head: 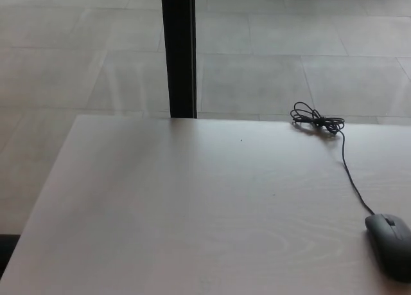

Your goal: The robot uses its right fingers to click on the left button of the black mouse placed on the table.

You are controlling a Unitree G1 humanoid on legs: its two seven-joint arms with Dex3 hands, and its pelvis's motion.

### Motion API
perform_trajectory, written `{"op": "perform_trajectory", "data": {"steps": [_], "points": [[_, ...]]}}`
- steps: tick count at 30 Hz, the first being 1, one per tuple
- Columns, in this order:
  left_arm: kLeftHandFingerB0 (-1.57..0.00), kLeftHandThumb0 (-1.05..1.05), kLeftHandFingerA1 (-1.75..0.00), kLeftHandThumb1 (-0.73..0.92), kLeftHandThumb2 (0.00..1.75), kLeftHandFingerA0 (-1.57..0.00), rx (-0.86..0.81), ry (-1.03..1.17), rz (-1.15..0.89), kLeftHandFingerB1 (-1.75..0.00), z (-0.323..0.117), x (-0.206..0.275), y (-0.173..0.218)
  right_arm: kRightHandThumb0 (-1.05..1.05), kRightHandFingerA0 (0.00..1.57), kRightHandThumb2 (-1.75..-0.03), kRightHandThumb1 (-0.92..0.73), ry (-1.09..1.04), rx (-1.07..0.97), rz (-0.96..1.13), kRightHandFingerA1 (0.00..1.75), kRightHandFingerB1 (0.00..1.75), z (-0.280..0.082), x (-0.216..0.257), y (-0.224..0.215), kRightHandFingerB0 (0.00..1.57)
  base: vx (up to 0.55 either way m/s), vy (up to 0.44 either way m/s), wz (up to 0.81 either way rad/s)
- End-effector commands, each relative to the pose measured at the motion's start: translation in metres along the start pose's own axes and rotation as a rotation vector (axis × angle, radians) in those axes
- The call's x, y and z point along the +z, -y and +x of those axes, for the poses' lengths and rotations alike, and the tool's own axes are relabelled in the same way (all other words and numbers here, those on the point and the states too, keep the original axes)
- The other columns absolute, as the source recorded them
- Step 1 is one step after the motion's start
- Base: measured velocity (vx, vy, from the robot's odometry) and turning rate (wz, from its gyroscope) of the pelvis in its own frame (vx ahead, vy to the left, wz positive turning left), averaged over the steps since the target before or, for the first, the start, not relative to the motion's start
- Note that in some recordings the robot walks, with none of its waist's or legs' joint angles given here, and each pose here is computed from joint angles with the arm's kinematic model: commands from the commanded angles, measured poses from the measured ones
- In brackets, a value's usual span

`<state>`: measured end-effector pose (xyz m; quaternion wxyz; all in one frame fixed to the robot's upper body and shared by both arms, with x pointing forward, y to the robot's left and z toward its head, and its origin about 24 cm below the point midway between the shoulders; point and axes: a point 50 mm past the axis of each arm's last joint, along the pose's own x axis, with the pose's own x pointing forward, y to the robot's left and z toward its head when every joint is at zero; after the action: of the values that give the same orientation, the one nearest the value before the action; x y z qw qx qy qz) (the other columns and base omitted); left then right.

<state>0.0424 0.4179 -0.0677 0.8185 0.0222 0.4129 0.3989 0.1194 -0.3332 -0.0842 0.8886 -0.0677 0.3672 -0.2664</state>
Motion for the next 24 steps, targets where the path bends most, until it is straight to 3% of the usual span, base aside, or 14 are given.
{"op": "perform_trajectory", "data": {"steps": [1,2,3,8,10,12,15,16,17,18,19,20,21,24], "points": [[-0.48,-0.94,-0.64,0.92,0.75,-0.66,0.161,0.083,-0.524,-0.48,-0.001,0.017,-0.044,-0.56,0.50,-0.62,-0.74,0.137,-0.188,0.409,0.50,0.33,-0.001,0.028,0.043,0.28,0.00,0.000,0.00],[-0.42,-0.93,-0.69,0.81,0.89,-0.65,0.153,0.095,-0.511,-0.52,-0.001,0.018,-0.044,-0.61,0.47,-0.91,-0.60,0.132,-0.201,0.416,0.61,0.47,-0.002,0.028,0.045,0.23,0.00,0.000,0.00],[-0.43,-0.94,-0.71,0.80,0.89,-0.69,0.150,0.098,-0.510,-0.52,-0.001,0.018,-0.044,-0.56,0.49,-0.62,-0.75,0.119,-0.237,0.434,0.48,0.34,-0.002,0.027,0.048,0.33,0.00,0.000,0.00],[-0.50,-0.88,-0.66,0.92,0.74,-0.73,0.159,0.093,-0.531,-0.48,-0.001,0.018,-0.044,-0.58,0.57,-0.62,-0.73,0.088,-0.323,0.524,0.54,0.35,-0.004,0.027,0.061,0.37,0.00,0.000,0.00],[-0.45,-0.88,-0.67,0.92,0.75,-0.72,0.153,0.093,-0.533,-0.48,-0.001,0.018,-0.043,-0.60,0.55,-0.94,-0.59,0.074,-0.363,0.543,0.65,0.51,-0.004,0.028,0.066,0.32,0.00,0.000,0.00],[-0.47,-0.89,-0.67,0.92,0.73,-0.69,0.151,0.091,-0.551,-0.50,0.000,0.018,-0.042,-0.57,0.51,-0.62,-0.74,0.082,-0.412,0.638,0.50,0.38,-0.003,0.035,0.081,0.35,0.00,0.000,0.00],[-0.40,-0.86,-0.71,0.74,1.14,-0.62,0.135,0.092,-0.551,-0.57,-0.001,0.017,-0.042,-0.59,0.59,-0.94,-0.60,0.117,-0.449,0.671,0.70,0.54,-0.004,0.050,0.090,0.35,0.00,0.000,0.00],[-0.44,-0.90,-0.66,0.92,0.74,-0.71,0.137,0.094,-0.544,-0.48,-0.001,0.016,-0.042,-0.56,0.67,-0.62,-0.76,0.126,-0.459,0.693,0.68,0.44,-0.005,0.057,0.093,0.45,0.00,0.000,0.00],[-0.43,-0.91,-0.65,0.92,0.75,-0.65,0.131,0.092,-0.539,-0.47,0.000,0.017,-0.041,-0.55,0.62,-0.63,-0.77,0.141,-0.472,0.692,0.56,0.41,-0.005,0.065,0.098,0.41,0.00,0.000,0.00],[-0.42,-0.87,-0.71,0.74,1.14,-0.66,0.134,0.095,-0.541,-0.57,0.000,0.017,-0.041,-0.56,0.58,-0.63,-0.77,0.152,-0.480,0.711,0.53,0.42,-0.004,0.072,0.101,0.43,0.00,0.000,0.00],[-0.43,-0.87,-0.71,0.74,1.14,-0.68,0.135,0.095,-0.540,-0.57,0.000,0.017,-0.041,-0.60,0.57,-0.94,-0.61,0.174,-0.489,0.743,0.67,0.53,-0.005,0.079,0.104,0.33,0.00,0.000,0.00],[-0.46,-0.89,-0.65,0.92,0.74,-0.67,0.133,0.095,-0.559,-0.48,0.000,0.018,-0.041,-0.58,0.73,-0.63,-0.75,0.213,-0.504,0.770,0.98,0.47,-0.005,0.092,0.109,0.42,0.00,0.000,0.00],[-0.47,-0.88,-0.65,0.92,0.75,-0.68,0.129,0.099,-0.560,-0.47,0.000,0.018,-0.041,-0.57,0.76,-1.02,-0.62,0.242,-0.519,0.777,0.94,0.63,-0.006,0.105,0.112,0.47,0.00,0.000,0.00],[-0.44,-0.94,-0.68,0.79,0.89,-0.71,0.131,0.098,-0.552,-0.51,0.000,0.020,-0.041,-0.58,0.71,-0.63,-0.76,0.306,-0.524,0.769,0.75,0.42,-0.007,0.122,0.117,0.46,0.00,0.000,0.00]]}}
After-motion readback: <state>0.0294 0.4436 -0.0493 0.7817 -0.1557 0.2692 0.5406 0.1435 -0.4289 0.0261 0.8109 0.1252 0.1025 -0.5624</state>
